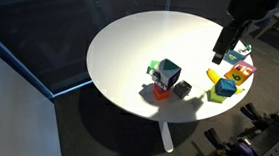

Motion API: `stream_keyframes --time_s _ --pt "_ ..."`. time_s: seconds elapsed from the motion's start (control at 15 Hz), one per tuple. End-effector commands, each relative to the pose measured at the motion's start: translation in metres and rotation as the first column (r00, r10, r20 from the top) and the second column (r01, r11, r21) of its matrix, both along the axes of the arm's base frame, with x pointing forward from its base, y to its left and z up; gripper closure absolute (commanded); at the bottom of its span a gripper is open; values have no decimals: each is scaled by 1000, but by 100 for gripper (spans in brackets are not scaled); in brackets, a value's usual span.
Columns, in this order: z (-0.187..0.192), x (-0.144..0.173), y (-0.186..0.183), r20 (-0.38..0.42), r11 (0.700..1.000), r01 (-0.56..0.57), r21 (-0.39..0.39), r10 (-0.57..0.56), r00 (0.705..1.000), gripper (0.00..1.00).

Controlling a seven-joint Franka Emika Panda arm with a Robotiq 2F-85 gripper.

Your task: Pick up the square toy on the left and put it on top of the stack.

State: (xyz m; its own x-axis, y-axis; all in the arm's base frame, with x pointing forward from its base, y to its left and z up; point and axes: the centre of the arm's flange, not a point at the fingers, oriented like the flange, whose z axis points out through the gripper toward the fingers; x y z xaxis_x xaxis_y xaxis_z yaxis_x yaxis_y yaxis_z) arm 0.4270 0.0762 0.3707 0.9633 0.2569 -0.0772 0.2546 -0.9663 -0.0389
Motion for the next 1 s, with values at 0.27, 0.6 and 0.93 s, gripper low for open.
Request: stream_keyframes --time_s 0.27,0.6,0.93 --pt "32 -27 -16 139 992 124 19 -126 982 0" --pt "39 -36 -21 142 964 265 26 -266 954 0" --pt "40 -48 -18 84 962 272 25 -273 958 0"
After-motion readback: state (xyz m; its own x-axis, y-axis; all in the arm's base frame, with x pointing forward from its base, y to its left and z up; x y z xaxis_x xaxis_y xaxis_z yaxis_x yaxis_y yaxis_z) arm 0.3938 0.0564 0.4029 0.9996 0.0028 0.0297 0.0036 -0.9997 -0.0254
